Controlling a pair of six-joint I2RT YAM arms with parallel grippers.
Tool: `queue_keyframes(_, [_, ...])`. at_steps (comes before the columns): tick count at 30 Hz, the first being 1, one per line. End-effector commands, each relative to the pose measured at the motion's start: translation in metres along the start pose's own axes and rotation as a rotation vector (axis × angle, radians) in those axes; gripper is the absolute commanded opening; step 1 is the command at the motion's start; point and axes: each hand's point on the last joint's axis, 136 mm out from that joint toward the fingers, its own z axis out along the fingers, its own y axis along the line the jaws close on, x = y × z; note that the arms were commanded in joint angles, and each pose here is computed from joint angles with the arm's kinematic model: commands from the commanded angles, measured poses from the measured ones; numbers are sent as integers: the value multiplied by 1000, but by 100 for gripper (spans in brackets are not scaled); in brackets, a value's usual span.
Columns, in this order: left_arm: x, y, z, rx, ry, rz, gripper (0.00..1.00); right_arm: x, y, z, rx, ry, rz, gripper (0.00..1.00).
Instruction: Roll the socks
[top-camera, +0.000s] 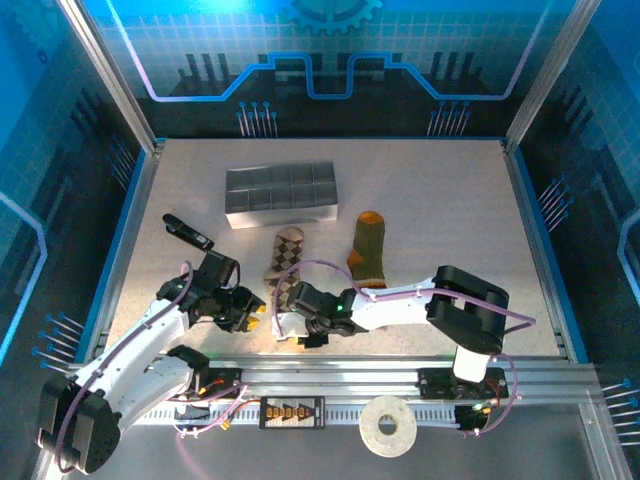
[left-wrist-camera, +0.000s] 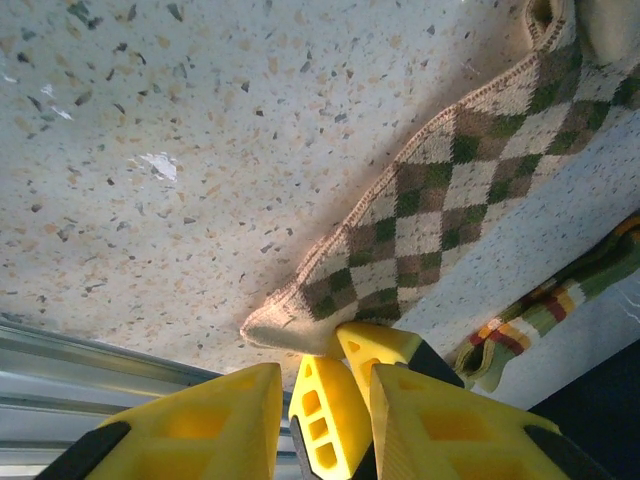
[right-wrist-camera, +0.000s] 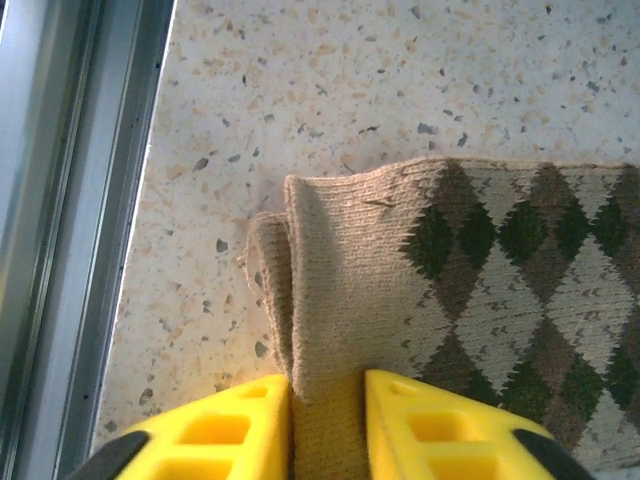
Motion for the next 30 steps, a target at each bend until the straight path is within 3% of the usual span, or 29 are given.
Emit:
queue_keyframes(1, [4,12,0,-32,15,-43,30,6,-7,18,7,37,69,19])
queue_keyframes(11, [-6,14,-8,-15,-5,-87,30,-21,-5,3,-113,-50,233,0])
queue_keyframes(19, [-13,15,-12,-6,-17,-106,30,-30,-4,-7,-270,-108,396,0])
queue_keyframes(30, [-12,11,-10,3,-4,-98,31,-34,-21,-8,-389,-93,591,0])
